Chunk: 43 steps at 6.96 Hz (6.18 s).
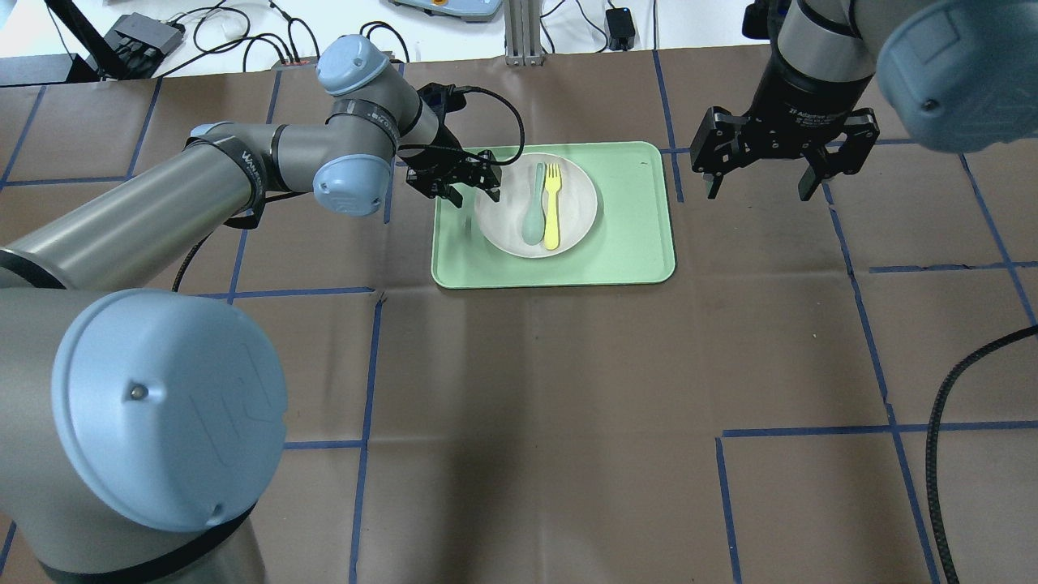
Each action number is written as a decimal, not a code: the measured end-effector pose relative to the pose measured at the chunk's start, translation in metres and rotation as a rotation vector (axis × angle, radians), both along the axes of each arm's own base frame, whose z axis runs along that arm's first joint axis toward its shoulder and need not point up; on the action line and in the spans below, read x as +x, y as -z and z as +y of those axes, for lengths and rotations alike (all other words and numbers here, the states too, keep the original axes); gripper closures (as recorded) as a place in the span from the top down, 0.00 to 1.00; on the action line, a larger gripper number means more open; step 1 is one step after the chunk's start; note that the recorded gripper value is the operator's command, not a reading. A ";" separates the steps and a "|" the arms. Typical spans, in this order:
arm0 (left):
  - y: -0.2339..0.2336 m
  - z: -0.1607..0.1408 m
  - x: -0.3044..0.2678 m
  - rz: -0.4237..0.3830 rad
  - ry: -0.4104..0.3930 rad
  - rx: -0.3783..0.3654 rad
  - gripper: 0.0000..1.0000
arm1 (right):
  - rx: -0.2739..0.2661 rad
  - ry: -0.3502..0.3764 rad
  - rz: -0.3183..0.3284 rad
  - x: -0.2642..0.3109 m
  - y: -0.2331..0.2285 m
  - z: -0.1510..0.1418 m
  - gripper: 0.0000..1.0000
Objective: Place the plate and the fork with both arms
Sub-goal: 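Open the left gripper and lift it away from the plate, then move the right gripper over the plate above the yellow fork, then lower the right gripper and grasp the yellow fork's handle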
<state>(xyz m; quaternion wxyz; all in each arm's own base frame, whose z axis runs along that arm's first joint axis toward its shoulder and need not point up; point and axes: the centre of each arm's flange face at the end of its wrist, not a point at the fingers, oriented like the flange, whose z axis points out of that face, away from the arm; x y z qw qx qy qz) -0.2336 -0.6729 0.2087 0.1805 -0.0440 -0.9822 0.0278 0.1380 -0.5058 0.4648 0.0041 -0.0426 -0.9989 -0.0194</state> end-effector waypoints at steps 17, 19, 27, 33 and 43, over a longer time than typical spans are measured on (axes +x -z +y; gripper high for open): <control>-0.275 0.251 0.073 -0.363 -0.054 0.162 1.00 | -0.035 -0.001 0.007 0.195 0.057 -0.149 1.00; -0.275 0.251 0.074 -0.362 -0.056 0.161 1.00 | 0.012 -0.067 0.018 0.209 0.094 -0.152 1.00; -0.280 0.251 0.075 -0.368 -0.054 0.150 1.00 | -0.051 -0.084 0.014 0.202 0.226 -0.161 0.54; -0.283 0.252 0.077 -0.372 -0.053 0.144 1.00 | -0.035 -0.070 0.020 0.195 0.245 -0.169 0.55; -0.283 0.252 0.077 -0.371 -0.053 0.143 1.00 | -0.022 -0.069 0.023 0.201 0.275 -0.172 0.53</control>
